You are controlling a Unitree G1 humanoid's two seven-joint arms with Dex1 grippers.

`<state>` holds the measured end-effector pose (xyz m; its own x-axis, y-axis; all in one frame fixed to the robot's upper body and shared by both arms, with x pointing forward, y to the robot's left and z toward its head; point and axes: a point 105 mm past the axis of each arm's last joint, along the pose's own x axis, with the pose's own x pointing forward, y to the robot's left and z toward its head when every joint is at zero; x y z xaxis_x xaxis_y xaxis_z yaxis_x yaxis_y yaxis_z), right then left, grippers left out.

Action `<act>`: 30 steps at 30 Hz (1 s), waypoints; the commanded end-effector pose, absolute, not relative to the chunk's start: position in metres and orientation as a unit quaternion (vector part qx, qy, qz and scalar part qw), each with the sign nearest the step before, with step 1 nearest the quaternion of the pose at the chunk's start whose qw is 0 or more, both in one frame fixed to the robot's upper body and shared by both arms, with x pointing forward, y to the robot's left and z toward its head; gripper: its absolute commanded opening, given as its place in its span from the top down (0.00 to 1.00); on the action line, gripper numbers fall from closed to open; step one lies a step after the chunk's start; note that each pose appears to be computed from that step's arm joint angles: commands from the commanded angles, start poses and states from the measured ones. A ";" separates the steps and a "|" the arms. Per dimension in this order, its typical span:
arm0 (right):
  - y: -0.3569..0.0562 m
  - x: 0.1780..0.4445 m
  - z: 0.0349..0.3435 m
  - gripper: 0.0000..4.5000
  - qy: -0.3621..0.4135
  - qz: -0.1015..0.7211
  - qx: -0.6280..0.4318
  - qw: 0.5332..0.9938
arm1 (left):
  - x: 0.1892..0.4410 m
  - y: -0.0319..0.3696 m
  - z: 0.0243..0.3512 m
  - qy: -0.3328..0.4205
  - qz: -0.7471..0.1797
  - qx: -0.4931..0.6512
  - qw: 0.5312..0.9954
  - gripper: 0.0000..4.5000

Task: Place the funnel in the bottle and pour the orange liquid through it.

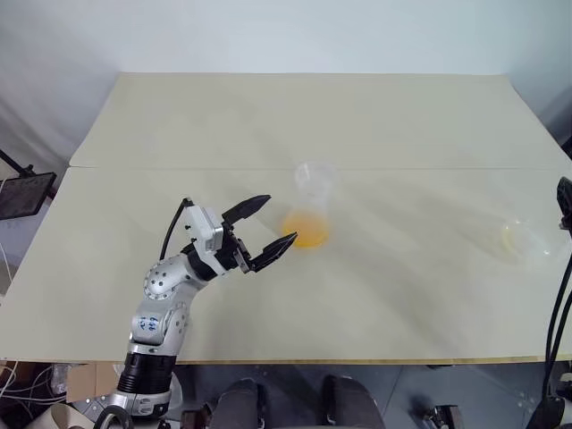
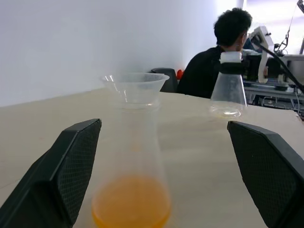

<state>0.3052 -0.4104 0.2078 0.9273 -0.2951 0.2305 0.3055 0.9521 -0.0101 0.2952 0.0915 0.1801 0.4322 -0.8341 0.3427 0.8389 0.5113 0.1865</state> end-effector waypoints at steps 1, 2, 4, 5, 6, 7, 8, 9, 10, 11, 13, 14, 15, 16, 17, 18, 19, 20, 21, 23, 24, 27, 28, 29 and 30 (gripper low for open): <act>-0.421 0.291 0.214 0.45 -0.152 -0.179 0.008 0.972 | 0.291 0.093 0.192 -0.218 -0.498 0.002 0.839 0.00; -0.421 0.290 0.211 0.29 -0.151 -0.181 0.013 0.972 | 0.290 0.094 0.191 -0.217 -0.498 0.003 0.840 0.00; -0.419 0.289 0.209 0.15 -0.155 -0.180 0.029 0.971 | 0.290 0.095 0.191 -0.216 -0.497 0.004 0.840 0.00; -0.418 0.289 0.209 0.08 -0.156 -0.177 0.032 0.971 | 0.290 0.096 0.191 -0.215 -0.497 0.005 0.841 0.00; -0.417 0.288 0.209 0.00 -0.159 -0.178 0.037 0.971 | 0.290 0.096 0.192 -0.215 -0.497 0.006 0.841 0.00; -0.418 0.286 0.209 0.00 -0.159 -0.182 0.039 0.970 | 0.290 0.097 0.192 -0.215 -0.497 0.007 0.841 0.00; -0.421 0.283 0.208 0.00 -0.159 -0.188 0.036 0.969 | 0.290 0.097 0.192 -0.214 -0.497 0.007 0.841 0.00; -0.424 0.279 0.211 0.00 -0.165 -0.196 0.033 0.966 | 0.290 0.097 0.192 -0.214 -0.497 0.008 0.841 0.00; -0.428 0.274 0.215 0.00 -0.170 -0.208 0.015 0.963 | 0.290 0.098 0.192 -0.211 -0.498 0.007 0.841 0.00; -0.431 0.270 0.220 0.00 -0.177 -0.217 0.005 0.960 | 0.290 0.098 0.191 -0.208 -0.499 0.006 0.841 0.00; -0.436 0.260 0.234 0.00 -0.210 -0.232 0.004 0.950 | 0.290 0.099 0.190 -0.202 -0.501 0.010 0.841 0.00; -0.435 0.253 0.246 0.00 -0.236 -0.234 0.003 0.943 | 0.289 0.099 0.189 -0.198 -0.502 0.013 0.842 0.00; -0.434 0.249 0.253 0.00 -0.254 -0.235 0.001 0.938 | 0.289 0.100 0.188 -0.195 -0.502 0.015 0.842 0.00; -0.431 0.242 0.264 0.00 -0.282 -0.230 0.001 0.931 | 0.290 0.100 0.188 -0.194 -0.502 0.015 0.842 0.00; -0.424 0.236 0.274 0.00 -0.313 -0.218 0.002 0.925 | 0.290 0.101 0.188 -0.193 -0.502 0.016 0.843 0.00; -0.419 0.234 0.279 0.00 -0.326 -0.201 0.006 0.924 | 0.290 0.101 0.188 -0.193 -0.503 0.017 0.842 0.00; -0.415 0.234 0.282 0.00 -0.334 -0.190 0.009 0.923 | 0.291 0.101 0.188 -0.193 -0.503 0.018 0.842 0.00; -0.409 0.234 0.289 0.00 -0.344 -0.174 0.005 0.923 | 0.292 0.101 0.189 -0.192 -0.504 0.021 0.842 0.00; -0.405 0.234 0.293 0.00 -0.350 -0.165 0.002 0.922 | 0.293 0.102 0.189 -0.191 -0.505 0.022 0.841 0.00; -0.393 0.239 0.307 0.00 -0.362 -0.121 -0.003 0.924 | 0.294 0.103 0.190 -0.191 -0.506 0.025 0.840 0.00; -0.388 0.241 0.311 0.00 -0.365 -0.105 -0.003 0.925 | 0.294 0.103 0.190 -0.191 -0.507 0.026 0.840 0.00; -0.374 0.248 0.325 0.00 -0.371 -0.054 -0.016 0.927 | 0.295 0.104 0.191 -0.191 -0.508 0.029 0.839 0.00; -0.363 0.253 0.329 0.00 -0.366 -0.019 -0.027 0.930 | 0.295 0.105 0.191 -0.189 -0.509 0.031 0.839 0.00; -0.348 0.256 0.334 0.00 -0.365 0.023 -0.047 0.930 | 0.294 0.106 0.191 -0.187 -0.511 0.035 0.838 0.00; -0.331 0.261 0.332 0.00 -0.342 0.073 -0.072 0.934 | 0.293 0.108 0.190 -0.180 -0.515 0.039 0.837 0.00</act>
<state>0.2634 -0.3611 0.3177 0.7703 0.0036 0.6377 0.0310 0.9986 -0.0431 0.2970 0.1034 0.1822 0.4192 -0.8728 0.2499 0.8491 0.4744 0.2323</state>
